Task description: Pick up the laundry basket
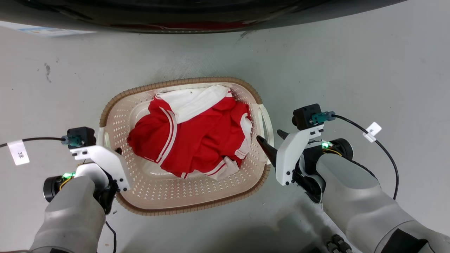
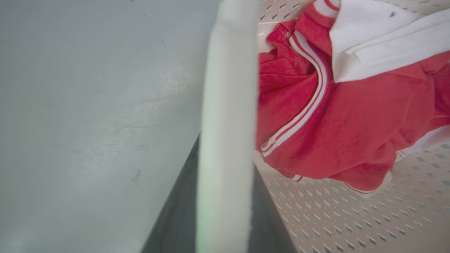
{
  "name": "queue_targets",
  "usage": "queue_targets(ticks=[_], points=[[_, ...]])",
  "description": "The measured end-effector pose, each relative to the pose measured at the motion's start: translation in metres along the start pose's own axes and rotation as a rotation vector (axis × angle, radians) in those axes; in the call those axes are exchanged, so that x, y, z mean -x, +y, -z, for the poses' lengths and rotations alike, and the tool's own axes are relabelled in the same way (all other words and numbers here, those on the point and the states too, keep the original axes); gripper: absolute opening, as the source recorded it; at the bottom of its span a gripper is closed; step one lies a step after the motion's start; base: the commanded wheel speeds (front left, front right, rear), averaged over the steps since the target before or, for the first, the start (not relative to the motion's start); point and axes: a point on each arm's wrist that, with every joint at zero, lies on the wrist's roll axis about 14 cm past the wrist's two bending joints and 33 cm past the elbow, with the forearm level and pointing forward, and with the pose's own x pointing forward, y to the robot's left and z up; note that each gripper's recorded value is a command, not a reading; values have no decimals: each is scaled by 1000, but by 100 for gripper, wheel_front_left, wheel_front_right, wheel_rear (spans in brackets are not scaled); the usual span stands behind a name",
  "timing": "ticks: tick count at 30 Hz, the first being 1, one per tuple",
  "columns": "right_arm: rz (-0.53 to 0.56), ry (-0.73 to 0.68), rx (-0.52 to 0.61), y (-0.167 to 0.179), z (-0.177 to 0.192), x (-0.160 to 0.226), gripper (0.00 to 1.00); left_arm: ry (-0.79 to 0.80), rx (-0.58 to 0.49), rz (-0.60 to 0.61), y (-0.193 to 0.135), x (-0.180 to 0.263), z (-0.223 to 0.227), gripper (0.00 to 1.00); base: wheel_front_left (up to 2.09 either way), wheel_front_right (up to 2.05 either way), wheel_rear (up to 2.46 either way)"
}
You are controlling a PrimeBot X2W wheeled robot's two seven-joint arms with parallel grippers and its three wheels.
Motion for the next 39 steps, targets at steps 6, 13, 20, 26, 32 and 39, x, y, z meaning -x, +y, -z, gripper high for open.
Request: queue_targets(ticks=[6, 13, 20, 26, 32, 39], points=[[-26, 44, 11, 7, 5, -7, 100, 7, -5, -4, 3, -4, 1, 0, 0, 0, 0], [-57, 89, 39, 15, 11, -13, 100, 4, -14, 2, 2, -8, -1, 0, 0, 0, 0], [-53, 124, 44, 13, 16, -14, 0, 2, -9, -2, 4, -7, 0, 0, 0, 0, 0], [-57, 131, 50, 15, 16, -11, 0, -6, -1, 2, 1, -4, -3, 0, 0, 0, 0], [-49, 148, 66, 17, 14, -3, 0, 2, 6, 11, -6, 6, -1, 0, 0, 0, 0], [-12, 216, 105, 13, 15, 17, 0, 4, 19, 40, -25, 29, -2, 0, 0, 0, 0]])
